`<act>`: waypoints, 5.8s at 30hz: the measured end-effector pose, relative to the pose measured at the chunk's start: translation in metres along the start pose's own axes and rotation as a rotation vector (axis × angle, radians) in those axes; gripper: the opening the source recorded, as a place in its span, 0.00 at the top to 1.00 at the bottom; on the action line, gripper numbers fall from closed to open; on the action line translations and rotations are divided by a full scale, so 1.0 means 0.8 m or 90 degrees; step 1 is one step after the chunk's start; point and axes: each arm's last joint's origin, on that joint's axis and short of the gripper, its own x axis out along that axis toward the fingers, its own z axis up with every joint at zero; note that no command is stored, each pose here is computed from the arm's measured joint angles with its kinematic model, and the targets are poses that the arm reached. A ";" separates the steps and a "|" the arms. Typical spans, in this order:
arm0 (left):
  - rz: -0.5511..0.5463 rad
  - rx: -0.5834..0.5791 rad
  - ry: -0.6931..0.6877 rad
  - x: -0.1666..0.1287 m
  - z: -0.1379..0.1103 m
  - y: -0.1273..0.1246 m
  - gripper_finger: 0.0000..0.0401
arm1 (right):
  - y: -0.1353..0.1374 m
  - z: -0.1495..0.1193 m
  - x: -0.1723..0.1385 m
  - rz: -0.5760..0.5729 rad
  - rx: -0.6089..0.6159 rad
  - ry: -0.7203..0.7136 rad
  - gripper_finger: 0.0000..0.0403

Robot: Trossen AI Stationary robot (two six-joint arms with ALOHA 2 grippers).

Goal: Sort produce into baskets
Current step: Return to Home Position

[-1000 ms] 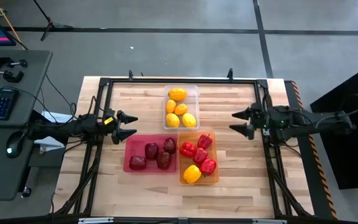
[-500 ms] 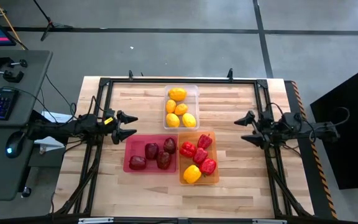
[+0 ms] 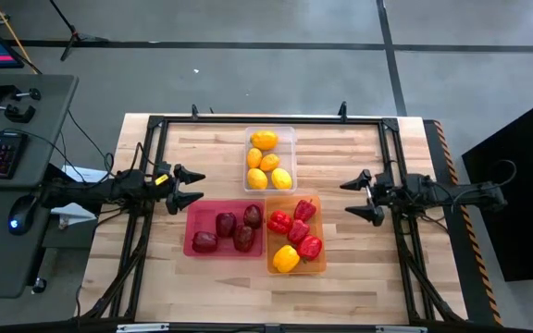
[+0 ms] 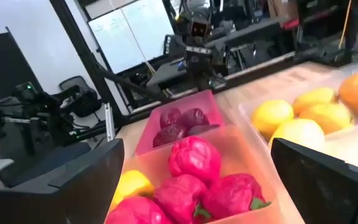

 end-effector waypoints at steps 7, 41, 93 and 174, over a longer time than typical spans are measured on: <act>0.000 0.000 0.000 0.000 0.000 0.000 0.01 | 0.000 -0.002 0.002 0.002 0.010 0.016 0.02; -0.015 -0.005 -0.030 -0.003 0.005 -0.002 0.01 | 0.003 -0.001 0.000 0.020 0.009 0.010 0.02; -0.008 0.166 -0.004 -0.001 0.001 0.000 0.01 | 0.003 -0.001 0.000 0.020 0.009 0.010 0.02; -0.008 0.166 -0.004 -0.001 0.001 0.000 0.01 | 0.003 -0.001 0.000 0.020 0.009 0.010 0.02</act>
